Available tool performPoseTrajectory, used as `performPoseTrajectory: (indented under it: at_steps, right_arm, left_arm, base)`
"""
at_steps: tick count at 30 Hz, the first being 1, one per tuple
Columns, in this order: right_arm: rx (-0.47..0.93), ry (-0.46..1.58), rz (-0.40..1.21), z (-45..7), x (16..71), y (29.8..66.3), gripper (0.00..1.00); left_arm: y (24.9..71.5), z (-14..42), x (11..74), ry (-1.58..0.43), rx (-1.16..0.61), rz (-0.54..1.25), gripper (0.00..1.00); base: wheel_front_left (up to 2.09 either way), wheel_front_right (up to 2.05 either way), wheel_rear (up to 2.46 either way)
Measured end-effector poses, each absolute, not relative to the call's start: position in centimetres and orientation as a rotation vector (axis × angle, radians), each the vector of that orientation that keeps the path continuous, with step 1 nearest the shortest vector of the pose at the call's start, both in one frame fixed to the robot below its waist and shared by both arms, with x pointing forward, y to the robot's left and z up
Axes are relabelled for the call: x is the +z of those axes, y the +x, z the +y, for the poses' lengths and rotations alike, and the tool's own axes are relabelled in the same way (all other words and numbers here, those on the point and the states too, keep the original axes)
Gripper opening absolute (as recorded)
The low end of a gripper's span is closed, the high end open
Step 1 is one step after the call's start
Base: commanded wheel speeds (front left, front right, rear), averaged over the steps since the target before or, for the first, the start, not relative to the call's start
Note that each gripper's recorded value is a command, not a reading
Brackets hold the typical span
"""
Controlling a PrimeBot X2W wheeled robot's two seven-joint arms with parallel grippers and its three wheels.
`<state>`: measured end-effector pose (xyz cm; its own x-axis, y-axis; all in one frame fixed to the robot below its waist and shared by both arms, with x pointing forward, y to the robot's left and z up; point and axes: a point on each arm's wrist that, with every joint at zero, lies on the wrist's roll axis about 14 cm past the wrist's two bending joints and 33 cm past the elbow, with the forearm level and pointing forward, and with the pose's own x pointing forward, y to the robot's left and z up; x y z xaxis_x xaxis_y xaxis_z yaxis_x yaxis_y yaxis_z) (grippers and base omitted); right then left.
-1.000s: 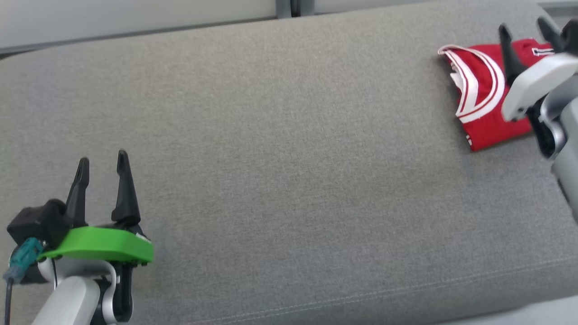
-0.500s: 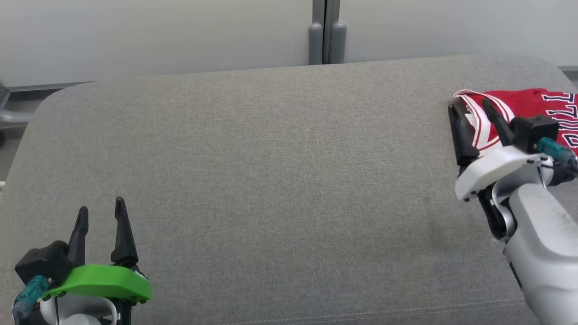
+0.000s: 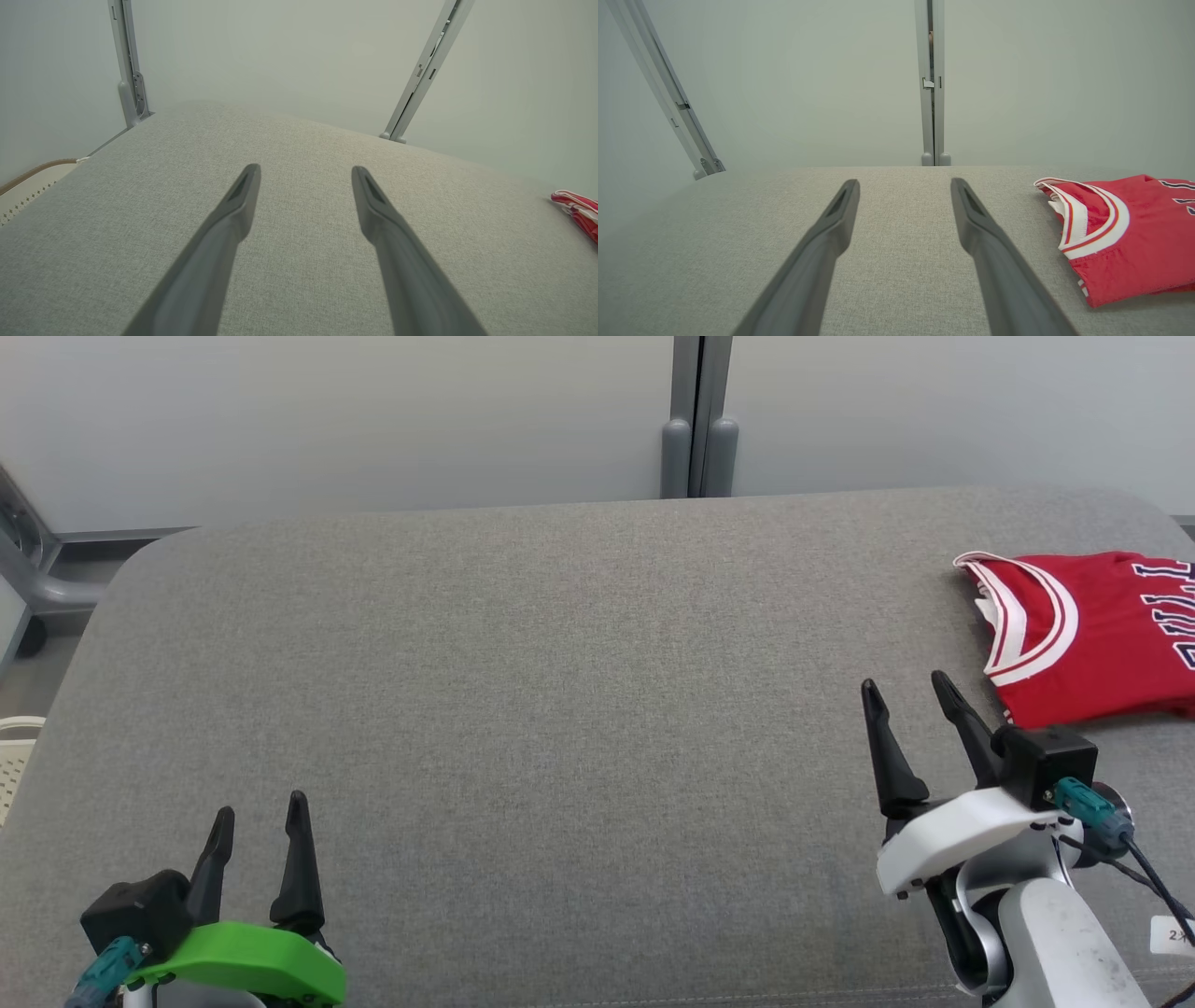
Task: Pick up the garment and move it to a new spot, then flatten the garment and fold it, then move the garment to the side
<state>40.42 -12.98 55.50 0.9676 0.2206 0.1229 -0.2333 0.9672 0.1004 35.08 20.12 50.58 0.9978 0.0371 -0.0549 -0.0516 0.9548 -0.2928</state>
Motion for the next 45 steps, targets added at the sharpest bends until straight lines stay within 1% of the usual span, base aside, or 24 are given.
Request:
performPoseTrajectory:
  at_steps: [7, 16, 34, 35, 39, 45]
  right_arm:
    - [0.218, 0.115, -0.084, -13.1, 55.1, 39.4, 1.0]
    - [0.212, 0.112, -0.072, -13.2, 55.1, 38.9, 1.0]
    - [0.211, 0.139, -0.072, -13.3, 55.0, 39.0, 1.0]
    - [0.211, 0.139, -0.066, -13.2, 54.8, 39.0, 0.0]
    - [0.205, 0.147, 0.002, -13.2, 52.6, 38.4, 0.0]
    - [0.173, 0.255, 0.038, -14.2, 51.8, 38.4, 0.0]
  left_arm:
    - [35.1, 20.2, 50.2, -0.291, 0.032, 0.064, 1.0]
    - [35.3, 20.4, 50.0, -0.281, 0.029, 0.06, 1.0]
    - [35.3, 20.1, 49.8, -0.259, 0.022, 0.062, 1.0]
    - [35.2, 20.1, 49.7, -0.257, 0.026, 0.067, 0.0]
    - [34.3, 19.3, 47.6, -0.276, 0.029, 0.129, 0.0]
    - [34.3, 19.1, 47.0, -0.373, 0.041, 0.16, 0.0]
  base:
    - [0.0, 0.0, 0.0]
    - [0.0, 0.0, 0.0]
    - [0.0, 0.0, 0.0]
    - [0.0, 0.0, 0.0]
    - [0.0, 0.0, 0.0]
    - [0.0, 0.0, 0.0]
